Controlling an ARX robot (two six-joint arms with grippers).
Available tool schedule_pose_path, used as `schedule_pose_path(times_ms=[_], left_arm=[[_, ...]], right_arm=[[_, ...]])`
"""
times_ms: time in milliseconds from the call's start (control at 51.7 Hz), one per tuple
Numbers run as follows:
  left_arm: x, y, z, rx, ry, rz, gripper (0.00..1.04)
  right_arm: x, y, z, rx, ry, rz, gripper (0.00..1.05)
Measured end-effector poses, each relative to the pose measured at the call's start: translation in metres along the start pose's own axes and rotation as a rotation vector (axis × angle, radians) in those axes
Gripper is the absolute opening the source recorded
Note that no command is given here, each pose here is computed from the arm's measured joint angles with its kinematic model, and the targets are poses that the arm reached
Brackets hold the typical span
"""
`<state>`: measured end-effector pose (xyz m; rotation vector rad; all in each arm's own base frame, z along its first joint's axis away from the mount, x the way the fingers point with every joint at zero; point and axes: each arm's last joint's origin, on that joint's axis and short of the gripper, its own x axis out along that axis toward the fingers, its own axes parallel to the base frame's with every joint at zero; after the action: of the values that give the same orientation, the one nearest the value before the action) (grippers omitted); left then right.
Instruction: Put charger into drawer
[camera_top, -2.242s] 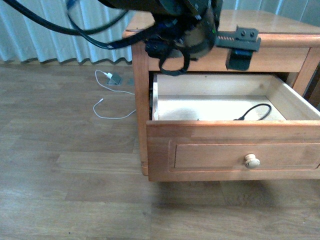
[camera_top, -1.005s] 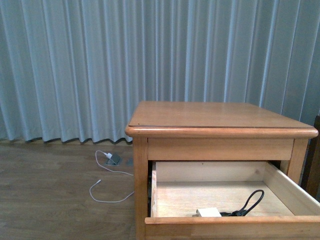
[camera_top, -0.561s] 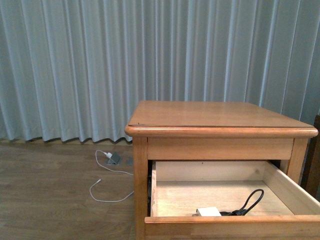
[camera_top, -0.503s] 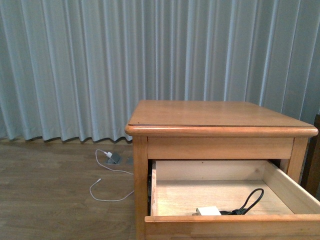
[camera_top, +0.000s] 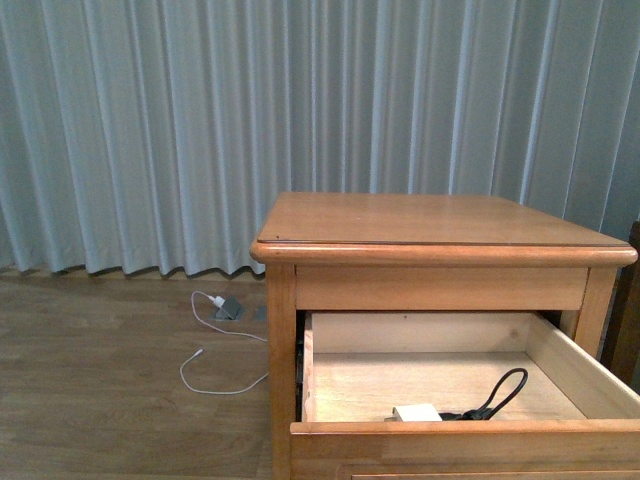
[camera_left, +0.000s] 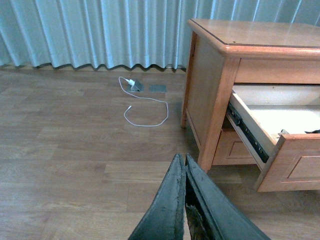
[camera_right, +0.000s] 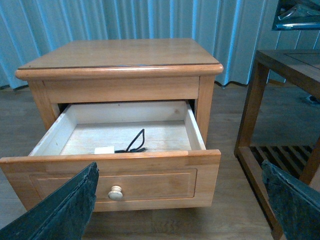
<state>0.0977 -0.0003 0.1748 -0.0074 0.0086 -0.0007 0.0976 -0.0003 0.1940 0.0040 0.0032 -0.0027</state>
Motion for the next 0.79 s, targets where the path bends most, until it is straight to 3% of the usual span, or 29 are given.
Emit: schedule_pose_path(times_ms=[464, 541, 657, 792], left_arm=[[-0.001, 0.0, -0.008, 0.0, -0.013, 0.0, 0.04], [-0.001, 0.0, -0.008, 0.0, -0.013, 0.001, 0.16], [-0.001, 0.0, -0.008, 0.0, -0.014, 0.001, 0.38], [-0.001, 0.0, -0.008, 0.0, -0.014, 0.0, 0.63]], right_arm=[[0.0, 0.0, 0.0, 0.0, 0.0, 0.0, 0.97], [0.0, 0.0, 0.0, -0.008, -0.002, -0.014, 0.97], [0.003, -0.001, -0.006, -0.161, 0.083, -0.16, 0.97], [0.018, -0.001, -0.016, -0.188, 0.282, -0.072, 0.97]])
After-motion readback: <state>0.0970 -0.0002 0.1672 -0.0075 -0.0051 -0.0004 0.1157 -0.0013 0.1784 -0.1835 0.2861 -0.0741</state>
